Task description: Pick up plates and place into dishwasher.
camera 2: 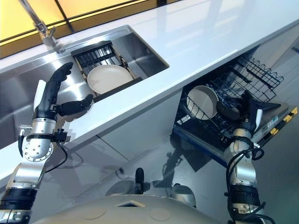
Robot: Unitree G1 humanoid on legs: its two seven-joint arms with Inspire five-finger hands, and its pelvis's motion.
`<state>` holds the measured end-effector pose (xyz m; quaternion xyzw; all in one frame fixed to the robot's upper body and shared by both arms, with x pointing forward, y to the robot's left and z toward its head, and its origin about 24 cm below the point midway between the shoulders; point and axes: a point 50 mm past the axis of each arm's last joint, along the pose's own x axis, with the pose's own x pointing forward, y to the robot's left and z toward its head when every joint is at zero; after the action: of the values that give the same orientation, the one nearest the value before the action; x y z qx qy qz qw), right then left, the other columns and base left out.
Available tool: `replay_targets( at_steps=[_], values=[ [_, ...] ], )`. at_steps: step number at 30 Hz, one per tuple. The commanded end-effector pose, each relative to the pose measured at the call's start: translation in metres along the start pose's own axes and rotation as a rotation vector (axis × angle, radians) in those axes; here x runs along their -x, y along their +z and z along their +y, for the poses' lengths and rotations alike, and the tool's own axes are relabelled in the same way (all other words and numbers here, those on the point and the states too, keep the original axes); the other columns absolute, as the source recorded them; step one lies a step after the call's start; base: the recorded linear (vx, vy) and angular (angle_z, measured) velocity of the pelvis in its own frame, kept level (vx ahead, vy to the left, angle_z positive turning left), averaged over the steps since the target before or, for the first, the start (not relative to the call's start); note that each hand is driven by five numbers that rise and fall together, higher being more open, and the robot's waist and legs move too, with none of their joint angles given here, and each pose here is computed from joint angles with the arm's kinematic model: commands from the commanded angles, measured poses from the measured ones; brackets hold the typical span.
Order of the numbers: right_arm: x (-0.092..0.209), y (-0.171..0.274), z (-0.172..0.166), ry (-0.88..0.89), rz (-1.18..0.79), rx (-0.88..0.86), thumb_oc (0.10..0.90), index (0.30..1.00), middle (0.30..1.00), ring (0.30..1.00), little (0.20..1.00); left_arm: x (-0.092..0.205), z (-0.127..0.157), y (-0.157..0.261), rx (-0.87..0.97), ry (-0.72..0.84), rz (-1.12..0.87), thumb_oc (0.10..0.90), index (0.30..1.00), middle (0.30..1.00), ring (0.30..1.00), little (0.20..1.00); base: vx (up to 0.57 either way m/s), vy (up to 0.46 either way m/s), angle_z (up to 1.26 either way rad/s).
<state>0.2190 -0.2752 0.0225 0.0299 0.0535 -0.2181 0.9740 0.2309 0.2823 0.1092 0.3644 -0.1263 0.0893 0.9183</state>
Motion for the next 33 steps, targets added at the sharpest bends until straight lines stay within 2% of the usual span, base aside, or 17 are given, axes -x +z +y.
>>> replay_targets(
  at_steps=[1,5,6,8,9,12,20,27,33],
  values=[
    [0.0,0.062,0.022,0.283,-0.34,-0.179,0.8,0.9,0.9,0.9,0.9,-0.044,0.044,0.031,-0.113,0.149,-0.161,0.8,0.9,0.9,0.9,0.9,-0.01,0.071,-0.2],
    [0.011,0.053,0.039,0.615,-0.231,-0.244,0.8,0.9,0.9,0.9,0.9,-0.06,0.079,0.027,-0.231,0.152,-0.087,0.8,0.9,0.9,0.9,0.9,0.0,0.091,-0.21],
    [0.015,0.046,0.046,0.733,-0.169,-0.222,0.8,0.9,0.9,0.9,0.9,-0.065,0.087,0.026,-0.24,0.151,-0.062,0.8,0.9,0.9,0.9,0.9,-0.01,0.077,-0.21],
    [0.019,0.042,0.05,0.852,-0.126,-0.158,0.8,0.9,0.9,0.9,0.9,-0.07,0.097,0.025,-0.264,0.159,-0.035,0.8,0.9,0.9,0.9,0.9,-0.01,0.071,-0.27],
    [0.025,0.035,0.054,0.987,-0.051,-0.078,0.8,0.9,0.9,0.9,0.9,-0.076,0.109,0.022,-0.301,0.168,0.001,0.8,0.9,0.9,0.9,0.9,0.0,0.079,-0.25],
    [0.032,0.026,0.057,1.121,0.053,-0.001,0.8,0.9,0.9,0.9,0.9,-0.086,0.124,0.017,-0.376,0.172,0.057,0.8,0.9,0.9,0.9,0.9,0.01,0.059,-0.16],
    [0.046,-0.005,0.063,1.175,0.218,0.106,0.8,0.9,0.9,0.9,0.9,-0.095,0.149,0.01,-0.437,0.202,0.191,0.8,0.9,0.9,0.9,0.9,0.01,0.055,-0.14],
    [0.059,-0.023,0.072,1.239,0.275,0.254,0.8,0.9,0.9,0.9,0.9,-0.099,0.148,0.0,-0.386,0.153,0.3,0.8,0.9,0.9,0.9,0.9,0.02,0.082,-0.05],
    [0.062,-0.035,0.076,1.187,0.28,0.36,0.8,0.9,0.9,0.9,0.9,-0.104,0.143,-0.006,-0.272,0.132,0.338,0.8,0.9,0.9,0.9,0.9,0.01,0.111,-0.09]
  ],
)
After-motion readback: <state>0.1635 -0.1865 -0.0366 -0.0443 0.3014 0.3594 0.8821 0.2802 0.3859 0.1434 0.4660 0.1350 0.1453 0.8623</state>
